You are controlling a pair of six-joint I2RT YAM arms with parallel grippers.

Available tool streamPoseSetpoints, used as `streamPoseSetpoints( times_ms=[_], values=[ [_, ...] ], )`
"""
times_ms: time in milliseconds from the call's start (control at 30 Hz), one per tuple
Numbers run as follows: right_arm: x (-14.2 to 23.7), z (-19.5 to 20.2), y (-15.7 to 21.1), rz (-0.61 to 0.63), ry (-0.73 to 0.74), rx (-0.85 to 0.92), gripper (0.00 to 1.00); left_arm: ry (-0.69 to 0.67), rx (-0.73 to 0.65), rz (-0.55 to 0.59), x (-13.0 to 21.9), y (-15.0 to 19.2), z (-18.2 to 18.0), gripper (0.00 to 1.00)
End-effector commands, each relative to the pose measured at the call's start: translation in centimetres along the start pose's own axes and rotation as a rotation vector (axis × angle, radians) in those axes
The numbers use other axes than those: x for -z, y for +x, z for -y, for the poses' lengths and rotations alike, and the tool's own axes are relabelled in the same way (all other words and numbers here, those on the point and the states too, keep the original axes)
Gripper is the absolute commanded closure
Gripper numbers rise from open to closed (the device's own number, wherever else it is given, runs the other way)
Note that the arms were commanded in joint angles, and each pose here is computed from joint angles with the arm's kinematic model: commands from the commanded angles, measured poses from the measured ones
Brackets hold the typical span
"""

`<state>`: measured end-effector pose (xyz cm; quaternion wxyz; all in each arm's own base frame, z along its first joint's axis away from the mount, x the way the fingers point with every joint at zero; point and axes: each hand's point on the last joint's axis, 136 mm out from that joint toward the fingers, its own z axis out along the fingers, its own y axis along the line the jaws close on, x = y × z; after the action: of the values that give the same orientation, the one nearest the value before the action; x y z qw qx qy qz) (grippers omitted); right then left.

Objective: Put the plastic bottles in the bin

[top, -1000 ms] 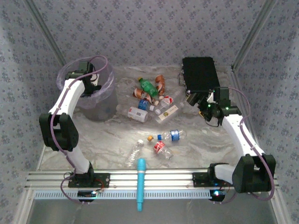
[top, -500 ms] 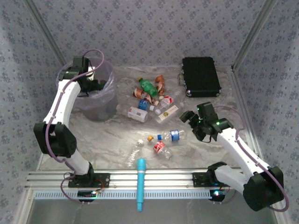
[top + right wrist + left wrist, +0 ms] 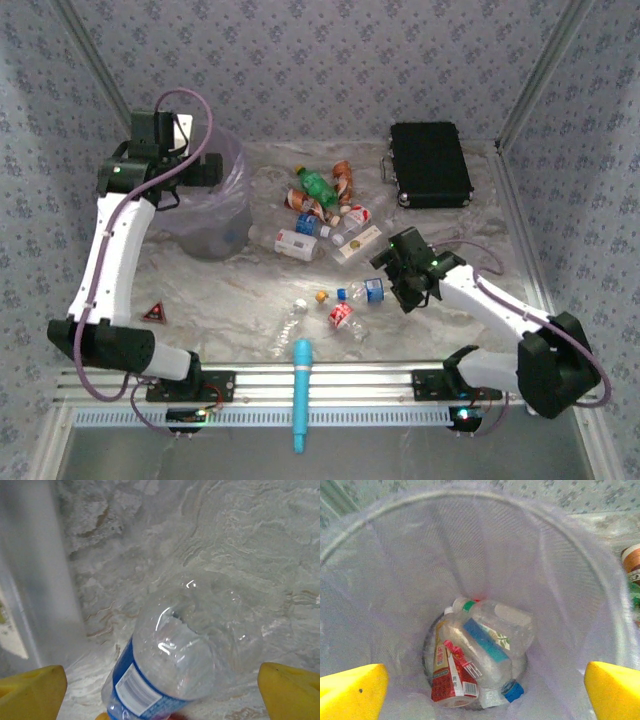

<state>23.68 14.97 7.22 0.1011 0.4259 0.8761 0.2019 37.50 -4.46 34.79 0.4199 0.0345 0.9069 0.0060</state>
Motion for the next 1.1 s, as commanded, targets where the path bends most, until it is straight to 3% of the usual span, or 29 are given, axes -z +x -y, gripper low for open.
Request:
streamPoseSetpoints(
  times_ms=[0, 167, 333, 733, 1067],
  values=[
    [-1.1, 0.1, -0.5, 0.035, 0.015, -0.056, 0.00, -0.005, -0.068, 0.094, 2.7, -1.6, 1.2, 0.00],
    [-2.3, 0.6, -0.6, 0.047, 0.019, -0.091, 0.00, 0.149, -0.131, 0.165, 5.5, -1.5, 5.7, 0.00],
    [-2.8, 1.1, -1.5, 0.095, 0.004, -0.129, 0.04, 0.322, -0.108, 0.176, 6.5, -0.3, 9.1, 0.00],
    [-4.3, 1.3, -1.4, 0.087, 0.027, -0.136, 0.12, 0.413, -0.135, 0.075, 4.3, 3.3, 12.3, 0.00],
    [-4.5, 0.9, -2.1, 0.124, 0.024, -0.120, 0.26, 0.458, -0.169, 0.065, 4.4, 4.0, 13.7, 0.00]
  ],
)
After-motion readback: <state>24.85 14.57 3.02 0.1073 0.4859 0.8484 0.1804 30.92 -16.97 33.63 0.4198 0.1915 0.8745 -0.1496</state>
